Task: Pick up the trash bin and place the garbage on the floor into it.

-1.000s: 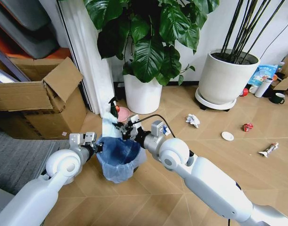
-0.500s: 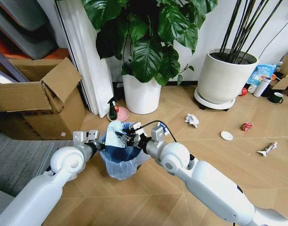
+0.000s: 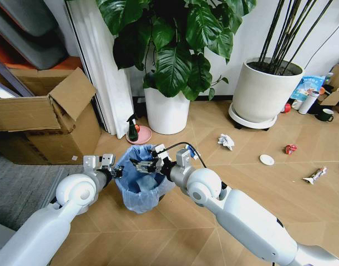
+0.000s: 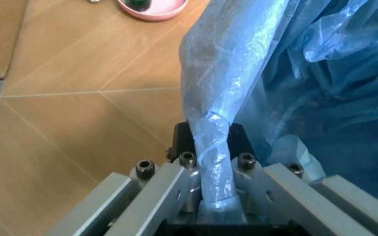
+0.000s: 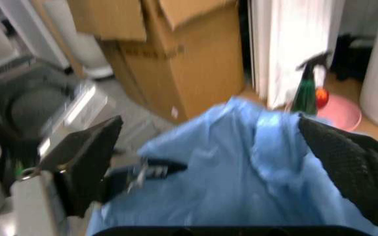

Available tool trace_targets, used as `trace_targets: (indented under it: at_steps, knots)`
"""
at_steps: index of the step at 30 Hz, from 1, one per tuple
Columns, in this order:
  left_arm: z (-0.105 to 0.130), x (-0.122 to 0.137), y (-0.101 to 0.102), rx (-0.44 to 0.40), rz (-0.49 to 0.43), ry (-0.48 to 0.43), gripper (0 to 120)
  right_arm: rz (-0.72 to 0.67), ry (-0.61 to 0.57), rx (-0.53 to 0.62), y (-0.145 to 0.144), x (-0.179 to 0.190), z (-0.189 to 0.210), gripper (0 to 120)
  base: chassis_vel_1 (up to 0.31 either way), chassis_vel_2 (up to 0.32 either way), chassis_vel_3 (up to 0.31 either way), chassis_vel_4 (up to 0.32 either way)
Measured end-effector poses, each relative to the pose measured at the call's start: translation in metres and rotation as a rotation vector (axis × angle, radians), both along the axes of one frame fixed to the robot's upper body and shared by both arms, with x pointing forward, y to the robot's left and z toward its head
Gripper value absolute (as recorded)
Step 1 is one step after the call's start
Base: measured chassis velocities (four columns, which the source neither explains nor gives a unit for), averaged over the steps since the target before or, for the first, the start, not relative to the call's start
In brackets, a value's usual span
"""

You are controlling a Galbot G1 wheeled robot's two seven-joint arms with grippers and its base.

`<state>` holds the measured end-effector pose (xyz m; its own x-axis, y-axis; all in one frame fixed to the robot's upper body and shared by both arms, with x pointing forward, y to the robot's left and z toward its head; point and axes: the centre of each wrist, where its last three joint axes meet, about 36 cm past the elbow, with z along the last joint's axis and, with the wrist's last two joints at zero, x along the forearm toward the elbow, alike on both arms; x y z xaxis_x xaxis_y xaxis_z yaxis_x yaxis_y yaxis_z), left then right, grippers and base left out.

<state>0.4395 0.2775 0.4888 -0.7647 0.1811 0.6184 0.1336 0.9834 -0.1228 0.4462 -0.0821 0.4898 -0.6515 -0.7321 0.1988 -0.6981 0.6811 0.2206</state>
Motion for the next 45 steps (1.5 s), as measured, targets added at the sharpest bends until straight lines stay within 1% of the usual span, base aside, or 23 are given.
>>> trace_targets:
  at_steps: [3, 4, 6, 7, 8, 10, 11, 12, 16, 17, 21, 22, 25, 31, 37, 39, 45]
  knots:
    - [0.000, -0.004, 0.005, 0.005, 0.016, -0.005, 0, -0.056, -0.021, 0.010, -0.010, 0.003, 0.007, 100, 0.000, 0.000, 0.000, 0.000]
    - [0.000, -0.004, 0.005, 0.005, 0.016, -0.005, 0, -0.056, -0.021, 0.010, -0.010, 0.003, 0.007, 100, 0.000, 0.000, 0.000, 0.000]
    - [-0.002, -0.012, 0.009, 0.033, 0.018, -0.012, 0, -0.131, -0.035, -0.019, -0.031, 0.004, 0.007, 100, 0.000, 0.000, 0.000, 0.000]
    - [-0.004, -0.016, 0.011, 0.054, 0.019, -0.016, 0, -0.192, -0.046, -0.055, -0.047, 0.004, 0.003, 100, 0.000, 0.000, 0.000, 0.000]
    - [-0.004, -0.016, 0.011, 0.054, 0.019, -0.016, 0, -0.192, -0.046, -0.055, -0.047, 0.004, 0.003, 100, 0.000, 0.000, 0.000, 0.000]
    - [-0.006, -0.021, 0.013, 0.069, 0.022, -0.018, 0, -0.246, -0.053, -0.096, -0.063, 0.001, -0.004, 100, 0.000, 0.000, 0.000, 0.000]
    - [-0.007, -0.026, 0.013, 0.071, 0.025, -0.017, 0, -0.300, -0.068, -0.131, -0.079, -0.001, -0.010, 100, 0.000, 0.000, 0.000, 0.000]
    - [-0.007, -0.026, 0.013, 0.071, 0.025, -0.017, 0, -0.300, -0.068, -0.131, -0.079, -0.001, -0.010, 100, 0.000, 0.000, 0.000, 0.000]
    - [-0.010, -0.036, 0.013, 0.072, 0.039, -0.020, 0, -0.443, -0.111, -0.209, -0.124, -0.011, -0.032, 100, 0.000, 0.000, 0.000, 0.000]
    - [-0.010, -0.036, 0.013, 0.072, 0.039, -0.020, 0, -0.443, -0.111, -0.209, -0.124, -0.011, -0.032, 100, 0.000, 0.000, 0.000, 0.000]
    - [-0.012, -0.040, 0.014, 0.078, 0.043, -0.021, 0, -0.570, -0.120, -0.243, -0.165, -0.023, -0.045, 100, 0.000, 0.000, 0.000, 0.000]
    - [-0.012, -0.040, 0.014, 0.078, 0.043, -0.021, 0, -0.570, -0.120, -0.243, -0.165, -0.023, -0.045, 100, 0.000, 0.000, 0.000, 0.000]
    - [-0.012, -0.040, 0.014, 0.078, 0.043, -0.024, 0, -0.657, -0.119, -0.253, -0.187, -0.031, -0.050, 100, 0.000, 0.000, 0.000, 0.000]
    - [-0.014, -0.042, 0.014, 0.081, 0.044, -0.023, 0, -0.700, -0.097, -0.245, -0.192, -0.044, -0.061, 100, 0.000, 0.000, 0.000, 0.000]
    - [-0.014, -0.045, 0.014, 0.088, 0.041, -0.021, 0, -0.712, -0.088, -0.213, -0.183, -0.049, -0.068, 100, -0.012, 0.009, 0.028, -0.011]
    - [-0.014, -0.046, 0.014, 0.088, 0.039, -0.023, 0, -0.709, -0.083, -0.198, -0.177, -0.049, -0.069, 100, -0.081, 0.066, 0.082, -0.058]
    - [-0.014, -0.050, 0.013, 0.088, 0.038, -0.022, 0, -0.705, -0.075, -0.190, -0.172, -0.050, -0.071, 100, -0.132, 0.121, 0.144, -0.120]
